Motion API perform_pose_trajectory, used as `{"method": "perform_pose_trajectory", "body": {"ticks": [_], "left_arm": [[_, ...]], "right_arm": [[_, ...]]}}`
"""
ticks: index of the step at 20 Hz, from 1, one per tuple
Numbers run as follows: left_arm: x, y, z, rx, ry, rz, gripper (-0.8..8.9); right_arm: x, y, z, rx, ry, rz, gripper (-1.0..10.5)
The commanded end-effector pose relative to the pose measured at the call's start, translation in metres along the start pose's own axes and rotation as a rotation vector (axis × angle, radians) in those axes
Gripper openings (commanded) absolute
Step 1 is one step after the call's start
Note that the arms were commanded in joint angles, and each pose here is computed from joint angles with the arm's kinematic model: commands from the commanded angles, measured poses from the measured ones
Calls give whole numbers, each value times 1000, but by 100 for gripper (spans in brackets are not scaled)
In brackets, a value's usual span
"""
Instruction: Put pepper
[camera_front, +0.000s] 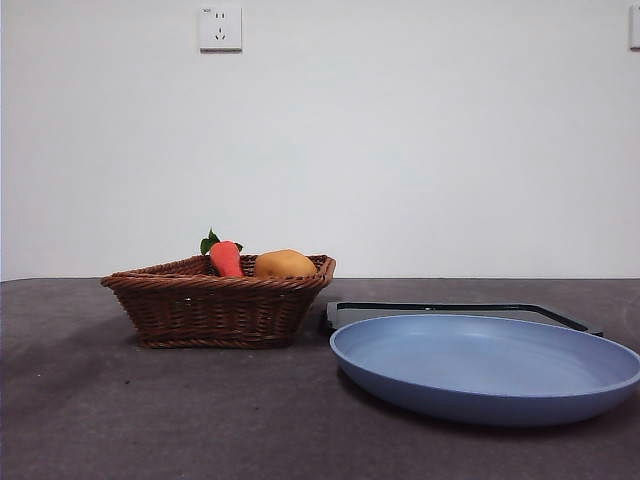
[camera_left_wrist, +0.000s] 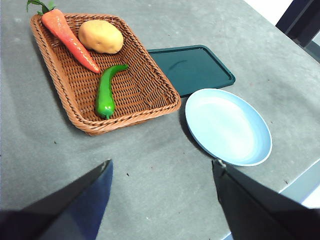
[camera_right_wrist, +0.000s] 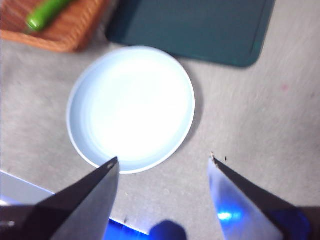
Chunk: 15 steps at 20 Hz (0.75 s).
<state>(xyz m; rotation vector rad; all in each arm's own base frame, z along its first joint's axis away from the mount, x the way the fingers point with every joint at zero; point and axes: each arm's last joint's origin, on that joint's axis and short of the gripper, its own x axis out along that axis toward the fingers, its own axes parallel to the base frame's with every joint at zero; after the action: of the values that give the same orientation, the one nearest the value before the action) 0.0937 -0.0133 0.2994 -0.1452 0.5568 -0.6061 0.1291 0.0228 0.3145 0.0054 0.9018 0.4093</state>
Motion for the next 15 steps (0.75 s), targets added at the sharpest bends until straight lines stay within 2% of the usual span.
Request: {"method": "perform_pose_trajectory", "body": {"ticks": [1, 7, 15], "left_arm": [[-2, -2, 4, 20, -14, -8, 350], [-2, -2, 4, 20, -14, -8, 350], [-2, -2, 4, 20, -14, -8, 350]], "right_arm": [[19, -6, 16, 19, 41, 32, 310], [93, -28, 41, 63, 190, 70, 308], [173, -47, 42, 94, 340, 85, 295]]}}
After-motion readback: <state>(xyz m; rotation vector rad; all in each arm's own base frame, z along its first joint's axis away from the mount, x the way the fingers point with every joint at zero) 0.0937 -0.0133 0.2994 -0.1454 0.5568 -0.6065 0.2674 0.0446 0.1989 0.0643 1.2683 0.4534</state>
